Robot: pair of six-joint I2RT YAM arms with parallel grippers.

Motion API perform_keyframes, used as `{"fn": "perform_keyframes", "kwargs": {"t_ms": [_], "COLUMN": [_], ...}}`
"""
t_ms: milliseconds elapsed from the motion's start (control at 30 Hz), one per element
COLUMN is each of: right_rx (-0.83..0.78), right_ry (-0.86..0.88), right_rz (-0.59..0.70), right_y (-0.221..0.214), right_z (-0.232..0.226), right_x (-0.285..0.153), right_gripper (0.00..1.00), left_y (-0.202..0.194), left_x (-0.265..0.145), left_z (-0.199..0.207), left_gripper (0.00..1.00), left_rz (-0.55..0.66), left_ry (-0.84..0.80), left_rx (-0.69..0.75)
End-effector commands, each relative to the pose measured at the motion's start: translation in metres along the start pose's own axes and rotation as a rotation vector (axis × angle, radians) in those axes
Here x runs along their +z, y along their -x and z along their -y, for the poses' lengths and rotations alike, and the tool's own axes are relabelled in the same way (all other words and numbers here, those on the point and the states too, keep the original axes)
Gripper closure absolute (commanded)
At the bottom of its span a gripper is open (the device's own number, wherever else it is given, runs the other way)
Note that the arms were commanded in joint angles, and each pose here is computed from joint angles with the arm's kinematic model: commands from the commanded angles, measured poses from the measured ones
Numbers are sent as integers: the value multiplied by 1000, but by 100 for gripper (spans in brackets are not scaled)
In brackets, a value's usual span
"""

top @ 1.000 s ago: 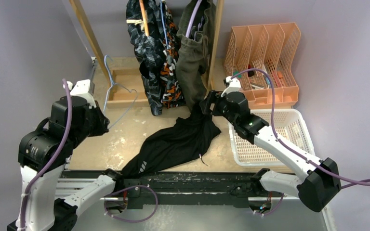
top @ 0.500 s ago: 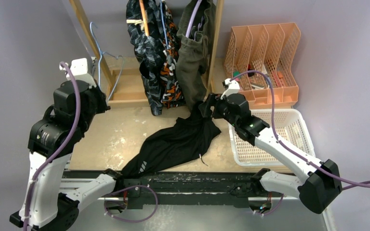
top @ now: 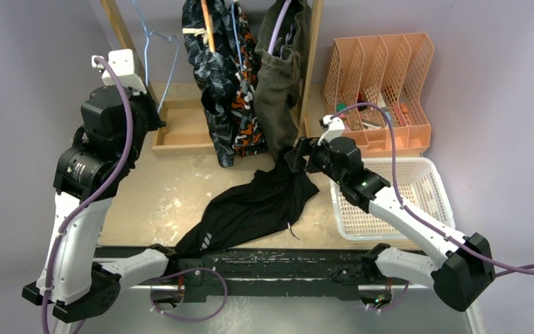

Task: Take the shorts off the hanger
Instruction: Place the hanger on the clothes rod.

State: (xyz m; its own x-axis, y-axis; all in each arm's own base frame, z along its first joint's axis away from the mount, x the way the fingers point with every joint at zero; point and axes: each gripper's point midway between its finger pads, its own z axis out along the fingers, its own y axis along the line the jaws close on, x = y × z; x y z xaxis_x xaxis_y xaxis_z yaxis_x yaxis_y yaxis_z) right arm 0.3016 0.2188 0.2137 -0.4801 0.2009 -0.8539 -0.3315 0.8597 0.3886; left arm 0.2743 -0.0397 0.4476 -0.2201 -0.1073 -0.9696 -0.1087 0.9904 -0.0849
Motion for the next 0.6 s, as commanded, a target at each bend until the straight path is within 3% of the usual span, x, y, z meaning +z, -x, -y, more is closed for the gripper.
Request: {"fn": "perform_keyframes", "kwargs": {"t_ms": [0,333,567], "right_rx": [-21,-43,-29], "right_ry": [-6,48,81], "right_rz": [37,20,38], "right_y": [13,13,21], "right_z": [-1,-12,-20], "right_x": [5,7,2], "right_gripper": [11,10,10], "left_y": [48,48,56], "left_x": [-8,21,47], "left_z": [-6,-6,16], "left_gripper": [100,100,100], "left_rz": [151,139,141], "left_ry": [24,109,67], "left_rx": [-42,22,59]}}
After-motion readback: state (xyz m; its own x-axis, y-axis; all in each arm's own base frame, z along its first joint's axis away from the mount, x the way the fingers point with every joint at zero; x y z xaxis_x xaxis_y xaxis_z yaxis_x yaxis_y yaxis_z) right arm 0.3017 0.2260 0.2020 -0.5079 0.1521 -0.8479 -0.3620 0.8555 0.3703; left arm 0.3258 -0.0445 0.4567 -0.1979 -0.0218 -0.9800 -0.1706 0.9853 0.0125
